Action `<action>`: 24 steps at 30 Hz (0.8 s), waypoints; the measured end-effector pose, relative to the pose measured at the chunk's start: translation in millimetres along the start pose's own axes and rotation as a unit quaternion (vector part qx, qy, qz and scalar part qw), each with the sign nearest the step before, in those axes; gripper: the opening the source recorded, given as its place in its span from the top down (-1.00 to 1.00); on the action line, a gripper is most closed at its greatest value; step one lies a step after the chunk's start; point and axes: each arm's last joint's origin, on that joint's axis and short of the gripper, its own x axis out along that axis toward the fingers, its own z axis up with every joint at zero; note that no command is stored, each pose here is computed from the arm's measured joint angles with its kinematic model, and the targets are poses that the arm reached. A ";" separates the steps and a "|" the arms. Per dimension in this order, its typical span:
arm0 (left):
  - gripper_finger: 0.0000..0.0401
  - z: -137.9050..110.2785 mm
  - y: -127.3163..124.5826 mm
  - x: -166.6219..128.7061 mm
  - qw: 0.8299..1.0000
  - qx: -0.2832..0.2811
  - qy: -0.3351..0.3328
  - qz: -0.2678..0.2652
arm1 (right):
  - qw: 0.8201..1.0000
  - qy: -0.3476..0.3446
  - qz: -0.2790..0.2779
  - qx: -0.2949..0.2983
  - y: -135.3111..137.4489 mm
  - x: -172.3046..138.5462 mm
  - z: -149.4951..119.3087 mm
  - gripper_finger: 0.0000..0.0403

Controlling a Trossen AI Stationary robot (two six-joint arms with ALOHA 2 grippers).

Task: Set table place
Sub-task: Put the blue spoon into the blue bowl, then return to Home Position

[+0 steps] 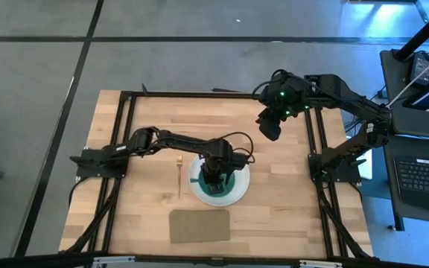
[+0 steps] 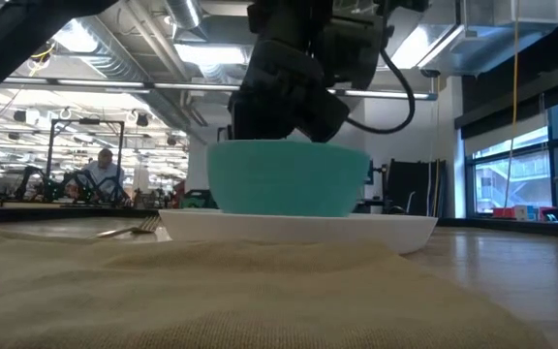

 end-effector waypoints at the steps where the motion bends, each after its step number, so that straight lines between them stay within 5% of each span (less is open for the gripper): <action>1: 0.67 0.2 0.1 0.0 1.000 0.000 -0.001 0.000 | 1.000 0.000 0.000 0.000 0.0 0.0 0.0 0.42; 11: 0.38 2.0 -3.1 -11.6 1.000 -0.015 -0.019 -0.005 | 1.000 0.000 0.000 -0.004 0.0 0.1 0.0 0.42; 24: 0.40 -9.0 -6.4 -97.0 0.991 -0.028 -0.130 -0.002 | 0.999 -0.014 -0.041 -0.030 5.3 0.1 -0.7 0.42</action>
